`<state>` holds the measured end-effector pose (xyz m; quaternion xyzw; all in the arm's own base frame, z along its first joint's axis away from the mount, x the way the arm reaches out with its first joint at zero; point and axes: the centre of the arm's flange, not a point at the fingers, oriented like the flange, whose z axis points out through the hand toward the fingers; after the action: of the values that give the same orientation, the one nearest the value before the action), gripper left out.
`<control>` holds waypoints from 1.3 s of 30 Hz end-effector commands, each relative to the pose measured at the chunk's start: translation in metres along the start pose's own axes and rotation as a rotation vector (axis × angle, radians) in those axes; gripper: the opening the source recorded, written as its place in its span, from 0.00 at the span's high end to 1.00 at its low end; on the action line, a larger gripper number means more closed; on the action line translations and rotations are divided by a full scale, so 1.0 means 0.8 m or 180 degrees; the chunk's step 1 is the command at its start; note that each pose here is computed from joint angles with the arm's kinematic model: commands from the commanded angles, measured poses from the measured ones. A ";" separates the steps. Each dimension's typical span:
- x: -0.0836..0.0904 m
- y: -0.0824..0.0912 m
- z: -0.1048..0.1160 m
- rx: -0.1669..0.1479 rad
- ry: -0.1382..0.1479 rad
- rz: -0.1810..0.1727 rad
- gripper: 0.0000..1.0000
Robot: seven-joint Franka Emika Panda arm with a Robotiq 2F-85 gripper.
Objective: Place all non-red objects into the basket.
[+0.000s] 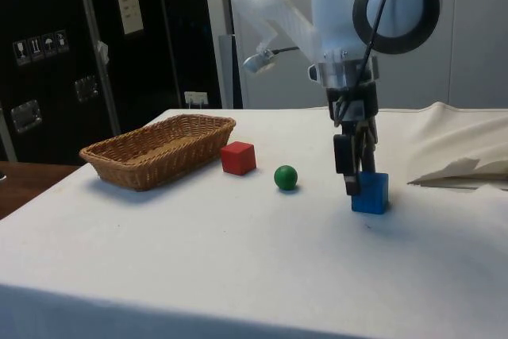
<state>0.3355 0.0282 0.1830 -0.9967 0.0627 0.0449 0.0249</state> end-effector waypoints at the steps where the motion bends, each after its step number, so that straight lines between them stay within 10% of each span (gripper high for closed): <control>1: -0.001 -0.002 0.002 -0.0003 -0.0032 -0.0003 0.00; 16: -0.002 -0.009 0.013 -0.0029 -0.0124 -0.0028 0.03; 25: 0.000 -0.010 0.016 -0.0039 -0.0138 -0.0027 1.00; 39: 0.014 -0.008 -0.006 -0.0012 -0.0100 -0.0010 1.00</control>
<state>0.3460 0.0341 0.1835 -0.9962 0.0602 0.0584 0.0253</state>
